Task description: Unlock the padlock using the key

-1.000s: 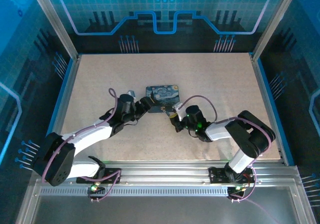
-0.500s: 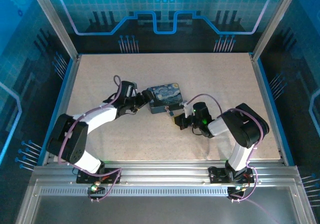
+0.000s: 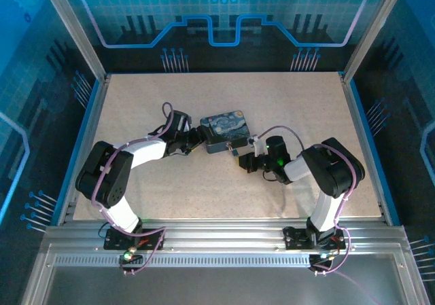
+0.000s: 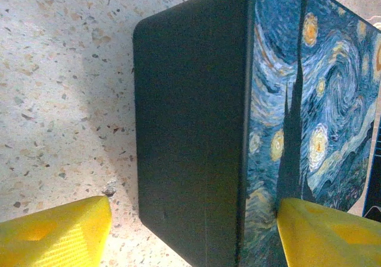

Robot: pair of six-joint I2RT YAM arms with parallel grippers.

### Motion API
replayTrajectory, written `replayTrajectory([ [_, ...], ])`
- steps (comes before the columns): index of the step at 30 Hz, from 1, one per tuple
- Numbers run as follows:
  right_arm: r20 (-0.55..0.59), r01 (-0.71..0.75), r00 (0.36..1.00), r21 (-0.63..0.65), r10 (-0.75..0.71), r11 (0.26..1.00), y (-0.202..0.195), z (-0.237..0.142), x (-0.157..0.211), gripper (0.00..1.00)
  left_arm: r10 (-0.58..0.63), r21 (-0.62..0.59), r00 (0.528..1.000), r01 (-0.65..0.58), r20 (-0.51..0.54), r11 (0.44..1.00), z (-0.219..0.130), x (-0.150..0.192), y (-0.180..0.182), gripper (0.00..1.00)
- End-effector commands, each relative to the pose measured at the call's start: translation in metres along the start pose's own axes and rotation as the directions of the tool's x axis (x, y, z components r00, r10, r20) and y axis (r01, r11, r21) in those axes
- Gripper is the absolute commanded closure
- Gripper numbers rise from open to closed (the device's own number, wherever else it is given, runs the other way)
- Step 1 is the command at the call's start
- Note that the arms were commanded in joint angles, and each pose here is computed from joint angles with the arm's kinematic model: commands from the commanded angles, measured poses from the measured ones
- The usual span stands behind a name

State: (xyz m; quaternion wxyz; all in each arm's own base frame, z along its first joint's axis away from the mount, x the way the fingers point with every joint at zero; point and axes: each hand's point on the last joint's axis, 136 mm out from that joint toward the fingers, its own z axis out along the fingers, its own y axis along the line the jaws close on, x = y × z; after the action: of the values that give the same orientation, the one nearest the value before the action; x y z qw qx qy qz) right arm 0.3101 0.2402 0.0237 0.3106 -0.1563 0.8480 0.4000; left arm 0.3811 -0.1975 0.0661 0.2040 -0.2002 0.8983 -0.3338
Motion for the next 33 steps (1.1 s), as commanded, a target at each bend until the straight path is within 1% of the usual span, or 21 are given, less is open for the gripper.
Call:
replayTrajectory([
  [1, -0.017, -0.029, 0.999, 0.05, 0.03, 0.998, -0.012, -0.002, 0.003, 0.81, 0.015, -0.042, 1.0, -0.015, -0.008, 0.999, 0.004, 0.002, 0.015, 0.25],
  [3, -0.012, -0.02, 1.0, 0.064, 0.021, 0.998, -0.013, -0.005, 0.001, 0.79, 0.012, -0.051, 1.0, -0.013, -0.011, 0.999, 0.005, 0.005, 0.019, 0.26],
  [6, -0.008, 0.001, 1.0, 0.073, -0.001, 0.997, -0.011, -0.011, -0.001, 0.71, 0.008, -0.053, 1.0, -0.009, -0.013, 0.999, 0.005, 0.007, 0.022, 0.26],
  [9, 0.013, 0.023, 1.0, 0.045, -0.024, 0.999, -0.003, -0.017, -0.008, 0.64, 0.005, -0.056, 1.0, -0.006, -0.016, 0.998, 0.005, 0.01, 0.026, 0.28],
  [14, 0.063, 0.073, 0.996, -0.059, -0.069, 0.996, 0.021, -0.021, -0.029, 0.52, 0.004, -0.057, 1.0, -0.006, -0.027, 0.998, 0.003, 0.019, 0.029, 0.29],
  [20, 0.108, 0.119, 0.988, -0.071, -0.111, 0.99, 0.023, -0.017, -0.061, 0.39, 0.005, -0.066, 0.999, -0.007, -0.035, 0.998, 0.001, 0.03, 0.035, 0.29],
  [23, 0.118, 0.124, 0.986, -0.075, -0.115, 0.989, 0.021, -0.013, -0.075, 0.37, 0.005, -0.064, 0.999, -0.007, -0.036, 0.998, -0.001, 0.034, 0.035, 0.29],
  [26, 0.12, 0.124, 0.986, -0.074, -0.114, 0.99, 0.018, -0.011, -0.079, 0.35, 0.007, -0.063, 0.999, -0.01, -0.037, 0.998, -0.001, 0.037, 0.034, 0.29],
  [33, 0.086, 0.099, 0.992, -0.113, -0.089, 0.989, 0.024, -0.013, -0.055, 0.33, 0.012, -0.054, 0.999, -0.013, -0.031, 0.998, -0.002, 0.036, 0.03, 0.29],
])
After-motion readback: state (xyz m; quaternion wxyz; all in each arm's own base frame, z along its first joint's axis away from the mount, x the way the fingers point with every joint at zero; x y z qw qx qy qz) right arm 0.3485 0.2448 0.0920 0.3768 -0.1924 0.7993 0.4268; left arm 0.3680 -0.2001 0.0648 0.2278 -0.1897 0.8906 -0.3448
